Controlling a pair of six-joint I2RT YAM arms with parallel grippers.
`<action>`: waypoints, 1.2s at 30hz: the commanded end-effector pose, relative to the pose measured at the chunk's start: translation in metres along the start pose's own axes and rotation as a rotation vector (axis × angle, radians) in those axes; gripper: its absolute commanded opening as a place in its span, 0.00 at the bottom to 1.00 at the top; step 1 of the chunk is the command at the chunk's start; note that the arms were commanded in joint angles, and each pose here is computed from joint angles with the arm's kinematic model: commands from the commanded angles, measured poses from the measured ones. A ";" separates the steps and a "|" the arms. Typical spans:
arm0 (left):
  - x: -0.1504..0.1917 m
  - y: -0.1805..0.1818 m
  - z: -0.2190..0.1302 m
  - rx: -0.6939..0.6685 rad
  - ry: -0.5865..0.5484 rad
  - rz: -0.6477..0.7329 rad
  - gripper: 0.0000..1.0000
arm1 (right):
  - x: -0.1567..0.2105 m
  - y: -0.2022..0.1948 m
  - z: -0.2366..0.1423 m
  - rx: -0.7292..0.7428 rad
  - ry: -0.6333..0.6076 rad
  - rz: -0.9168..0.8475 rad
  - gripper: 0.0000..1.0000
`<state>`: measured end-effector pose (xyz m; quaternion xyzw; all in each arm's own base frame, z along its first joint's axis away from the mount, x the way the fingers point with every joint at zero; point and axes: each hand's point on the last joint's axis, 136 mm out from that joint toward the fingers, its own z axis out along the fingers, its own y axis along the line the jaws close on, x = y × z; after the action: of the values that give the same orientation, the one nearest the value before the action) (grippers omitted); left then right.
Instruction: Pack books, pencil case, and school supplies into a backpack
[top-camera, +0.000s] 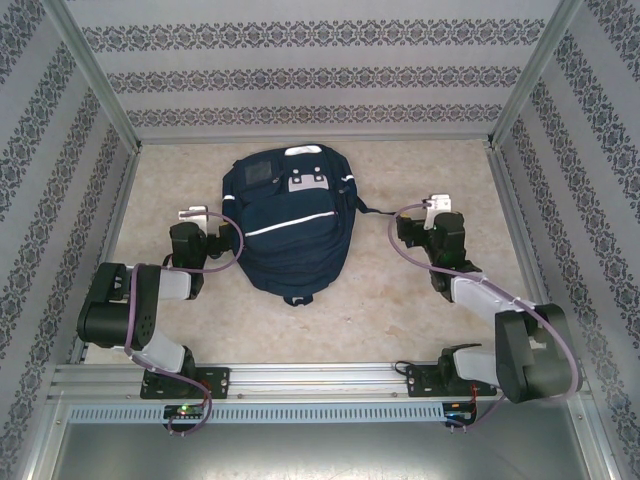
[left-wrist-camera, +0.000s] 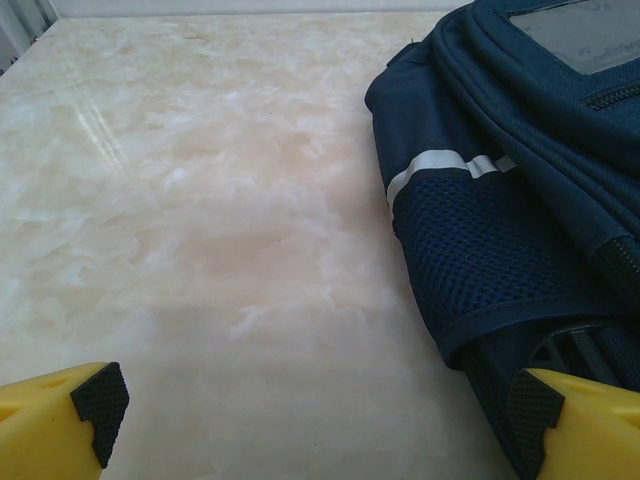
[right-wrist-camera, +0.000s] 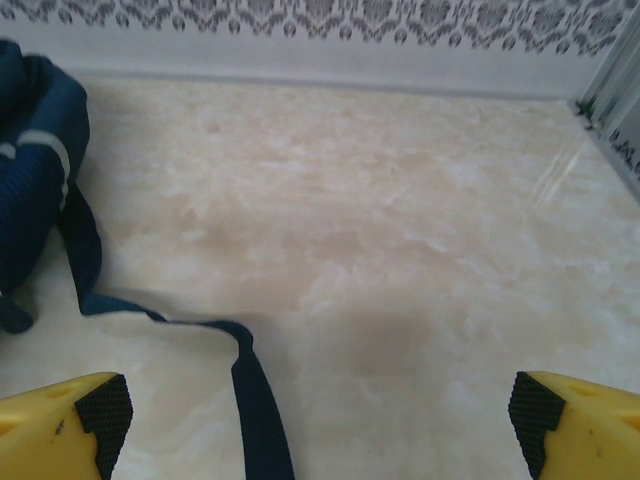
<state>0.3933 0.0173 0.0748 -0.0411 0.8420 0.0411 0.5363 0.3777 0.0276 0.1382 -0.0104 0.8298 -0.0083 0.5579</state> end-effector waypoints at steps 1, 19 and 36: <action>-0.009 -0.002 0.000 0.015 -0.039 0.009 1.00 | -0.020 -0.013 0.000 0.023 -0.054 0.021 0.98; -0.010 -0.002 0.000 0.015 -0.041 0.010 1.00 | 0.009 -0.031 0.014 0.020 -0.124 0.073 0.98; -0.009 -0.002 0.001 0.016 -0.037 0.010 1.00 | 0.023 -0.025 0.031 -0.004 -0.067 0.053 0.98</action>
<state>0.3933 0.0173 0.0749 -0.0410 0.8419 0.0412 0.5365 0.3901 0.0005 0.0928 0.0198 0.8237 0.0084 0.5666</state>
